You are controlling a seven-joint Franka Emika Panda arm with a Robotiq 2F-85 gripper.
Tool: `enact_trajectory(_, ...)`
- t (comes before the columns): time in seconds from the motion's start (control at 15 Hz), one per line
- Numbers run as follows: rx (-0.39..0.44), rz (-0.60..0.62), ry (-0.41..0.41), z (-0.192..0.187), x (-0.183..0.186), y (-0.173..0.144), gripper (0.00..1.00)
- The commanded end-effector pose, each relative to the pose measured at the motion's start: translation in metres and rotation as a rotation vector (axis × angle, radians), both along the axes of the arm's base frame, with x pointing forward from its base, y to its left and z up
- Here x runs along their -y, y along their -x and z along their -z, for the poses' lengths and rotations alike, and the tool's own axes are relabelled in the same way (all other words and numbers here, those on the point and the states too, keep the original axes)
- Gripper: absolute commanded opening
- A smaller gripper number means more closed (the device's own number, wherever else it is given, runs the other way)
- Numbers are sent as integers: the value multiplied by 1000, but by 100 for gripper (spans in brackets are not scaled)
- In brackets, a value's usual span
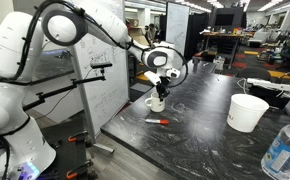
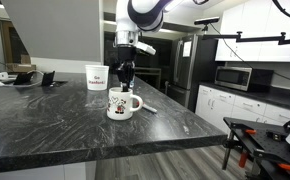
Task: Move the mug cup from the left to the right
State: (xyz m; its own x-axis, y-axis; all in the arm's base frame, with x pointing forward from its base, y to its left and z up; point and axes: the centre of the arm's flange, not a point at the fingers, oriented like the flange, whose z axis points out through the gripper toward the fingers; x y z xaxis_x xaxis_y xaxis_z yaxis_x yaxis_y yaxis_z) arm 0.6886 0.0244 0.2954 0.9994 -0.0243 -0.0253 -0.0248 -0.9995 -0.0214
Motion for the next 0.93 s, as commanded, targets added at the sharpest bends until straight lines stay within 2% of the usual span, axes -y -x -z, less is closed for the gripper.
enact_trajectory(0.0, -19, 6, -8, -5, 3, -7, 0)
enact_trajectory(0.4, 23, 81, 22, -27, 47, -19, 2)
enact_trajectory(0.67, 80, 157, 83, -63, 100, -36, 2)
enact_trajectory(0.87, 86, 221, 104, -82, 139, -49, 2)
